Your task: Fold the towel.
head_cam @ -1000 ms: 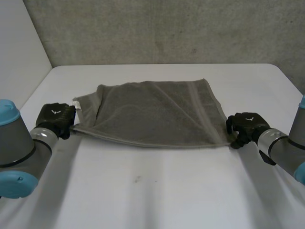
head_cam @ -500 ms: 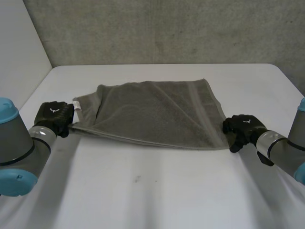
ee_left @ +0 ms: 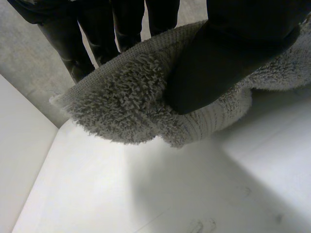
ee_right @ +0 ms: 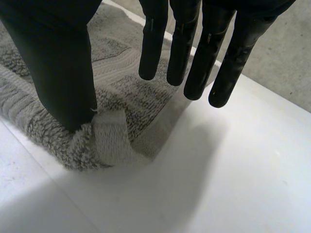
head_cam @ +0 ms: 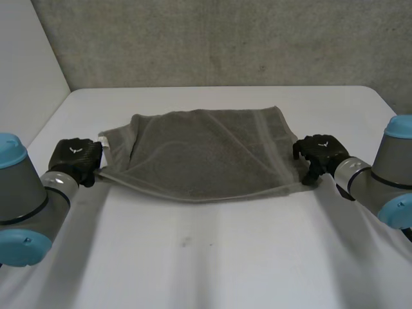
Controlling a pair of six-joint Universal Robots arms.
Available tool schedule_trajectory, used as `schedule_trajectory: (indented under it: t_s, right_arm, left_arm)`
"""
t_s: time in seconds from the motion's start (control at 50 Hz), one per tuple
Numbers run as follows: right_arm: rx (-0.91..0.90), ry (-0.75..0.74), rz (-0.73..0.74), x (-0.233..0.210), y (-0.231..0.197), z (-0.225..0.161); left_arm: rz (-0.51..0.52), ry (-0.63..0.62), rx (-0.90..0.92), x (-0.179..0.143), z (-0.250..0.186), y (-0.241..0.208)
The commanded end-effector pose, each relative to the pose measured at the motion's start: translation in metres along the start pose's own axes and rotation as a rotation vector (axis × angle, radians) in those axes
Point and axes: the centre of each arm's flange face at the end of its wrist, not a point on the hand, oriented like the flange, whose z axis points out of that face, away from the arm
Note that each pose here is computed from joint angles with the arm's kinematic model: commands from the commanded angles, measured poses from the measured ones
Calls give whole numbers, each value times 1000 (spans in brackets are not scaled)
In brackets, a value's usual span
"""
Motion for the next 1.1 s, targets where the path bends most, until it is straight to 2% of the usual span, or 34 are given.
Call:
schedule_trajectory:
  t_s: [0.02, 0.42, 0.56, 0.7, 1.1]
  right_arm:
    - [-26, -11, 8, -3, 10, 3]
    - [-17, 16, 15, 11, -36, -38]
    - [-106, -22, 36, 4, -29, -49]
    - [-175, -54, -59, -2, -11, -54]
    - [-128, -39, -113, 0, 7, -29]
  left_arm:
    - [2, 4, -3, 1, 0, 1]
    - [1, 6, -4, 2, -2, 1]
    - [1, 11, -11, 3, -3, 2]
    - [1, 12, -14, 3, -3, 2]
    - [2, 13, -15, 4, -3, 3]
